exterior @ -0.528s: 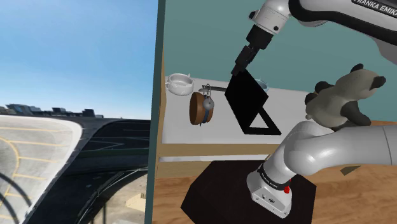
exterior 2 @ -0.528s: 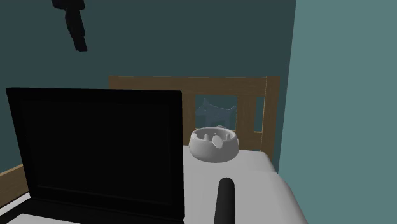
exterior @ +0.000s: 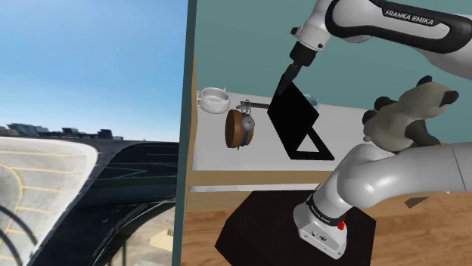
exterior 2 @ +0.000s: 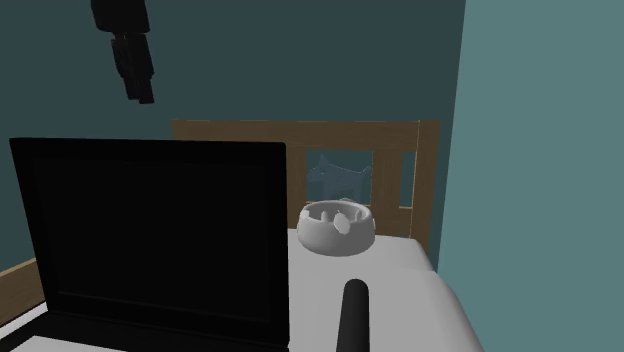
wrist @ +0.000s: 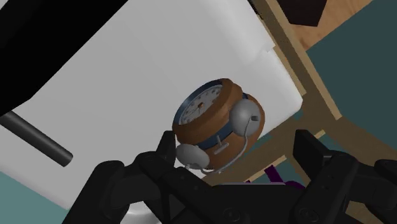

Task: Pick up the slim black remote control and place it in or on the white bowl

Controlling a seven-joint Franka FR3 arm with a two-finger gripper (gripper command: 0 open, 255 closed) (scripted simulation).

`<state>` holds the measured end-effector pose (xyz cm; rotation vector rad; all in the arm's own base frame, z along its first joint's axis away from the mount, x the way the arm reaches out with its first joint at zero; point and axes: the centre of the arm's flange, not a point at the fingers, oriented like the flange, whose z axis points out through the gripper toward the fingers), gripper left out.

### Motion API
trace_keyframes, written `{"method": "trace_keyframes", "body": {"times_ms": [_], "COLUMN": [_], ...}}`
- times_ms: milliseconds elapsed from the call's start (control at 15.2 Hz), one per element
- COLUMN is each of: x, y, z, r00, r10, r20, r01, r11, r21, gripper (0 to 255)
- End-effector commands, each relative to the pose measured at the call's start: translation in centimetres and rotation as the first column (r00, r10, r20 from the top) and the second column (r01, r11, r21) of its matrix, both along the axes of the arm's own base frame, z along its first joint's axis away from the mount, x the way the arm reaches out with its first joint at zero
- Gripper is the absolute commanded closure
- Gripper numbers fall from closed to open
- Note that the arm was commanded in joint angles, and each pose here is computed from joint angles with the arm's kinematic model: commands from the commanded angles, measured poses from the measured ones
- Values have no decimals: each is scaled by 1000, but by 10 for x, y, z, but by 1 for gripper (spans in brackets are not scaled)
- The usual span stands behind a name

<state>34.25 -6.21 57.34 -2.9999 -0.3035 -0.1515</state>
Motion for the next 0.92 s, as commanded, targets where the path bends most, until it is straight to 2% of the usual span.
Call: {"method": "trace_keyframes", "body": {"times_ms": [0, 396, 858], "x": [8, 37, 76], "y": [-21, -81, -149], "z": [-16, -58, -107], "r00": [999, 992, 971], "r10": [34, 128, 235], "r20": [-4, -20, -40], "r01": [-34, -128, -237], "r11": [999, 992, 971], "r21": [-5, -18, -30], "gripper": [0, 0, 0]}}
